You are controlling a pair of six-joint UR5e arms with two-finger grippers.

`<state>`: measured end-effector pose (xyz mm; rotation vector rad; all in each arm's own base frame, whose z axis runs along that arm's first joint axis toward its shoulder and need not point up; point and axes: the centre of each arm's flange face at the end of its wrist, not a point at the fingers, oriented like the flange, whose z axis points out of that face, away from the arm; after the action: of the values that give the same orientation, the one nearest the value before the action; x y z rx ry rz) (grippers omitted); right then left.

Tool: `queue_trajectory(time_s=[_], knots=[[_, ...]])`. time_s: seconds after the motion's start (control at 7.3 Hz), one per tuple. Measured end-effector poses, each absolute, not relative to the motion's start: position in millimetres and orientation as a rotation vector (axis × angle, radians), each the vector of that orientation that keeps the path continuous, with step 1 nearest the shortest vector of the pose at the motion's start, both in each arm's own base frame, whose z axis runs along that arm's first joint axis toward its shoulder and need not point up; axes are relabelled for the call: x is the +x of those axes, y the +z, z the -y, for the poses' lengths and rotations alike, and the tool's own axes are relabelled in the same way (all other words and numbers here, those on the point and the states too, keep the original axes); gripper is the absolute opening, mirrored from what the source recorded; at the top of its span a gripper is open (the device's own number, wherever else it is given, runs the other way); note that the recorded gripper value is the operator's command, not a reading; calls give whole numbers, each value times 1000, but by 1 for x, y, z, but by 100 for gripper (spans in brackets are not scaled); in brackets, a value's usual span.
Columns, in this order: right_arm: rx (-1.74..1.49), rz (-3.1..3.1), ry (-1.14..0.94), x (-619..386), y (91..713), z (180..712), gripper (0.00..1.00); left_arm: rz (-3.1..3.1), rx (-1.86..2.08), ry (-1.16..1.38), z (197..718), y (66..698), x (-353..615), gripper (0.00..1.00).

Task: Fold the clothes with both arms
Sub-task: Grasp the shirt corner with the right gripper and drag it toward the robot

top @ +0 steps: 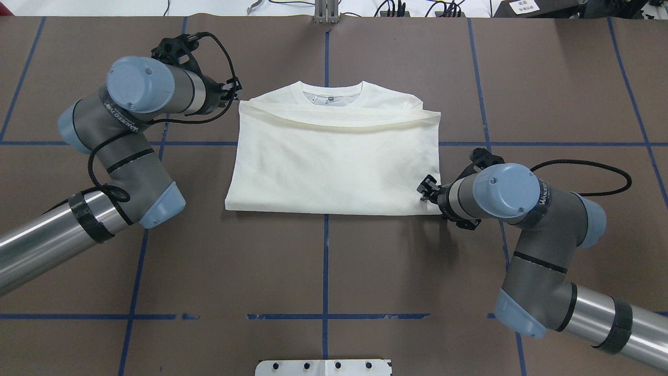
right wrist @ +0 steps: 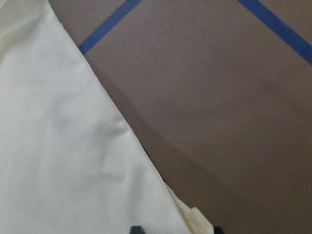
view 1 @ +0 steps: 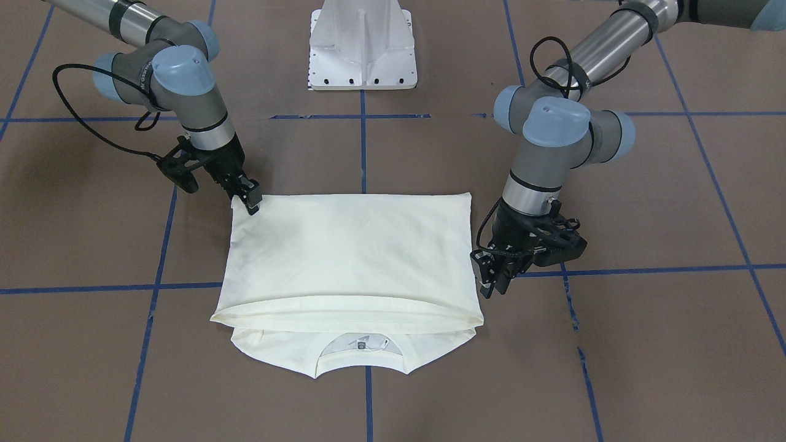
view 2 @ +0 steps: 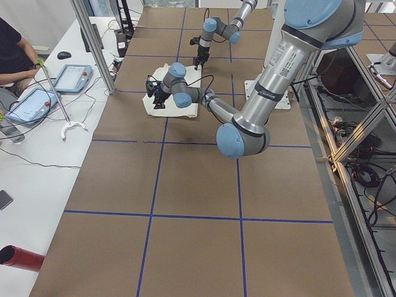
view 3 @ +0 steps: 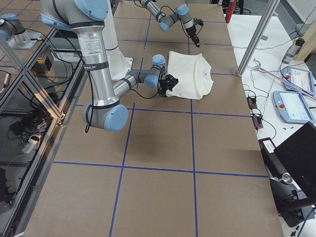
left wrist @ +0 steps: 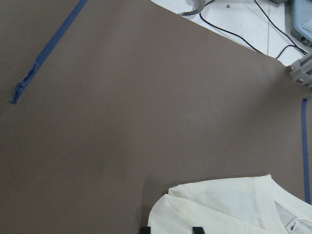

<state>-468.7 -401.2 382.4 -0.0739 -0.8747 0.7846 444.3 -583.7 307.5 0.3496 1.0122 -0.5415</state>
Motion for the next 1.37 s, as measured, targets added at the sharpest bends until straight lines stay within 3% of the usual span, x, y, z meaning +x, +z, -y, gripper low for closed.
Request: queue_trajectory(time_s=[0.55, 1.1, 1.23, 1.37], knots=[[-78, 910, 763, -447, 370, 384, 0, -1019, 346, -541, 583, 305, 445, 40], [-286, 914, 502, -399, 359, 232, 0, -1123, 312, -478, 544, 270, 436, 42], [-378, 898, 421, -396, 355, 201, 29, -1166, 275, -452, 528, 260, 429, 43], [-441, 880, 357, -397, 353, 177, 99, -1211, 223, -441, 513, 250, 422, 47]])
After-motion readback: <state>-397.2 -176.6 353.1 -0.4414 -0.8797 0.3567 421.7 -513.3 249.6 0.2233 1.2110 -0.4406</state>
